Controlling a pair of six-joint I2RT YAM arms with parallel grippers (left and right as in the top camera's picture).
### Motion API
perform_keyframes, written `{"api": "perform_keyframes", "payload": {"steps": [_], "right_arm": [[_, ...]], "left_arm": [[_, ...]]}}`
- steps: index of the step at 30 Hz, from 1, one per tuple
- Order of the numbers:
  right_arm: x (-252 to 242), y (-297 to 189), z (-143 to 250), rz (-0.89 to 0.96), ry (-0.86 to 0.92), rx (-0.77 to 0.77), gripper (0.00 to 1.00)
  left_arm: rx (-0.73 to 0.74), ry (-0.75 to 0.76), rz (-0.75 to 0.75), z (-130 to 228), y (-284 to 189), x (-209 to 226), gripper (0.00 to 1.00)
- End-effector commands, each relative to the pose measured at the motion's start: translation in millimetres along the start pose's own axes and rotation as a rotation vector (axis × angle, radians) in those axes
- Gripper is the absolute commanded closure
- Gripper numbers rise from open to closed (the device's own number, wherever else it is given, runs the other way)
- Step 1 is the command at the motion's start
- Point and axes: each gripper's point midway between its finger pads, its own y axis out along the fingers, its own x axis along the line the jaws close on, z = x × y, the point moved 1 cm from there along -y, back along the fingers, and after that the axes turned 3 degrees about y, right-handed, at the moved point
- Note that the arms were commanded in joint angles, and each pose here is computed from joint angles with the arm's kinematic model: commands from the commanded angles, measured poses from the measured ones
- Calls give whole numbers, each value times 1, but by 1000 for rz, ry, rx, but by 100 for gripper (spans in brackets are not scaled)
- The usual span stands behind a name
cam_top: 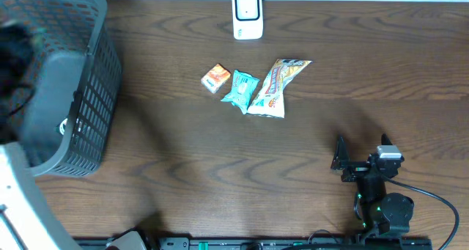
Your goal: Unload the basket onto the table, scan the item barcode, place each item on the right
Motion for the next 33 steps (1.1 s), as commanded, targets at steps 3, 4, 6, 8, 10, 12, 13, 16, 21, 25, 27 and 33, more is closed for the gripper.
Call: {"api": "perform_keyframes", "payload": {"steps": [3,4,6,8,10,12,13,16,21,25,27,33], "right_arm": [[2,0,0,-7,-12,0,1],[2,0,0,-7,-12,0,1],[2,0,0,-7,-12,0,1],[2,0,0,-7,-12,0,1],[2,0,0,-7,-12,0,1],[2,0,0,-7,-12,0,1],[2,0,0,-7,-12,0,1],[2,0,0,-7,-12,0,1],[2,0,0,-7,-12,0,1],[2,0,0,-7,-12,0,1],[2,0,1,-7,-12,0,1],[2,0,1,-7,-12,0,1]], "left_arm": [[219,246,272,65,30,-80,91],[247,307,302,78,33,-91,91],[298,410,344,103,41,-107,91],[361,484,365,131,52,-119,89],[412,514,338,153,65,-122,84],[469,546,299,178,81,-123,76],[494,561,278,190,88,-122,75],[568,615,208,228,115,-118,74],[708,687,124,295,160,-105,53],[788,714,61,329,181,-88,38],[832,721,33,343,188,-78,31],[881,725,-3,356,194,-66,16]]}}
